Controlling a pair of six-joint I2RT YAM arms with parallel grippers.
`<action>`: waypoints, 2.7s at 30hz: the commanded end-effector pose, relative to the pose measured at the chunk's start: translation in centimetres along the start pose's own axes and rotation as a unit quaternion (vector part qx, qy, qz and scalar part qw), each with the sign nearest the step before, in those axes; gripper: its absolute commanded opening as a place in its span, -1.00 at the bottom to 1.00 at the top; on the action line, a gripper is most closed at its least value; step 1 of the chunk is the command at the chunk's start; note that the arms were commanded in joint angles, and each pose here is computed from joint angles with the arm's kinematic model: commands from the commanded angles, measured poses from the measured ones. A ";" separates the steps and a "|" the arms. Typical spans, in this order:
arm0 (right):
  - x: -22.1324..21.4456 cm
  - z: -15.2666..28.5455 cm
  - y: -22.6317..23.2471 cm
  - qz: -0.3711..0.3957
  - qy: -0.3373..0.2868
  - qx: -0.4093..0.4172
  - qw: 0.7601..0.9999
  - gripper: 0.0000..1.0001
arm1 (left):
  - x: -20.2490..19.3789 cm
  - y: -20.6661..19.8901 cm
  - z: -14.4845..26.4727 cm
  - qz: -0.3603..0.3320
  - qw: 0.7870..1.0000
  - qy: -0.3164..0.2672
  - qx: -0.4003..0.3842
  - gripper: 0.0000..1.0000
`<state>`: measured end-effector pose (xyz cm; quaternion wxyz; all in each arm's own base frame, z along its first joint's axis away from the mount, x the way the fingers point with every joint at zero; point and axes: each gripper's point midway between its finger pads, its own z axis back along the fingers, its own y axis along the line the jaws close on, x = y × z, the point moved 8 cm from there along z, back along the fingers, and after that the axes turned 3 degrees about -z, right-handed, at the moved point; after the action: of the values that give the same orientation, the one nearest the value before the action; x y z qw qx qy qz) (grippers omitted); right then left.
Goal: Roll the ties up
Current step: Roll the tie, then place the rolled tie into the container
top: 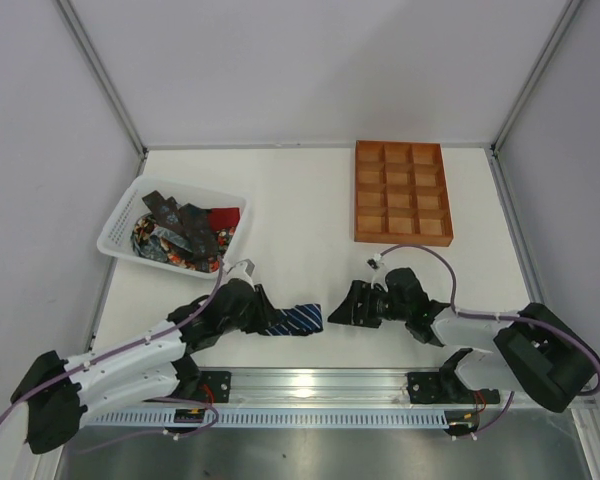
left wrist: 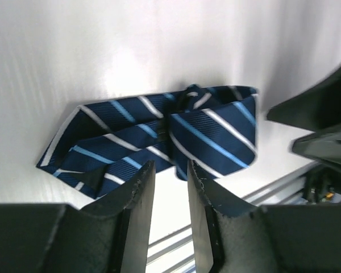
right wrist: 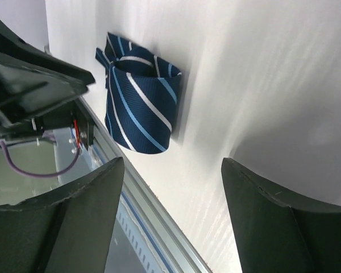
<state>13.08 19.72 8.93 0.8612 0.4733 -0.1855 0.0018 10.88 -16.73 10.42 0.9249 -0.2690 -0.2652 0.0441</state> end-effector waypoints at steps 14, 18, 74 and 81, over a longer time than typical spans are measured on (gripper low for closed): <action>1.3 -4.1 2.0 0.021 0.049 0.103 0.993 0.60 | 1.0 -3.9 -0.1 -0.031 0.989 -0.008 -0.144 -0.29; 1.1 -5.0 1.9 0.019 0.054 0.096 0.994 0.60 | 0.8 -3.8 -0.5 -0.033 0.989 -0.003 -0.146 -0.29; -0.5 -11.5 3.1 0.080 0.100 0.054 0.990 -0.37 | -2.0 2.7 -1.8 0.006 0.999 0.003 -0.053 -0.29; 1.2 -11.8 4.5 0.102 0.080 0.020 0.991 -1.00 | -0.7 1.7 -0.8 -0.001 0.998 -0.015 -0.063 -0.23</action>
<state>16.11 31.02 6.26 0.8504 0.4941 -0.1342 0.1210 10.41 -15.97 7.61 0.9040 -0.3293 -0.2707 0.0336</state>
